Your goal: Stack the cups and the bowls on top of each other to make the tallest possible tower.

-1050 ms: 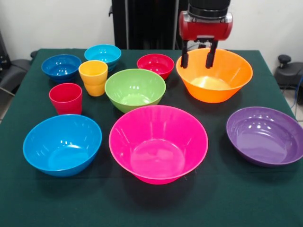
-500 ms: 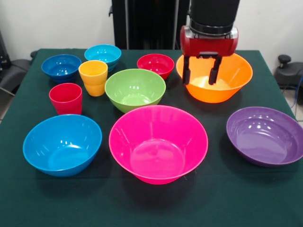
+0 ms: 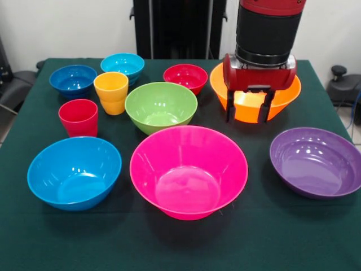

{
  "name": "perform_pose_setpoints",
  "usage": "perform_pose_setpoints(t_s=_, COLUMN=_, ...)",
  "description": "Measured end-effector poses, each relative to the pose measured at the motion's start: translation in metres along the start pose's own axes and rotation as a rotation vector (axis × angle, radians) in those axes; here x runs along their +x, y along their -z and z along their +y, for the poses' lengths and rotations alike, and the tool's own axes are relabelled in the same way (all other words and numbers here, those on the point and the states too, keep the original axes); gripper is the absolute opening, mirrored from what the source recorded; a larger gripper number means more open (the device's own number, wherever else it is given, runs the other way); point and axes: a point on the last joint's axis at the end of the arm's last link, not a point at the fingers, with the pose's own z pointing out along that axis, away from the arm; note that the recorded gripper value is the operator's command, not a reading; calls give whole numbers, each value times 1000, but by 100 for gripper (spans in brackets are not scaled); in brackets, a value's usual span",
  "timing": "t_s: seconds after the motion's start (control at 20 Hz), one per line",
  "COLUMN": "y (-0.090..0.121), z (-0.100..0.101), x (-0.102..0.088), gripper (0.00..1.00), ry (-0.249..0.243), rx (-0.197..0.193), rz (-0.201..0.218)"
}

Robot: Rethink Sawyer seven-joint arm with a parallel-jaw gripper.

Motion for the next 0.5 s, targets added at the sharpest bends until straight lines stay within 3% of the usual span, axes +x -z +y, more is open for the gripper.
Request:
perform_pose_setpoints(t_s=0.3, y=-8, z=-3, x=2, gripper=100, ry=-4, rx=-1, rz=12)
perform_pose_setpoints(t_s=0.5, y=-15, z=-17, x=3, gripper=100, ry=-24, rx=0, rz=15)
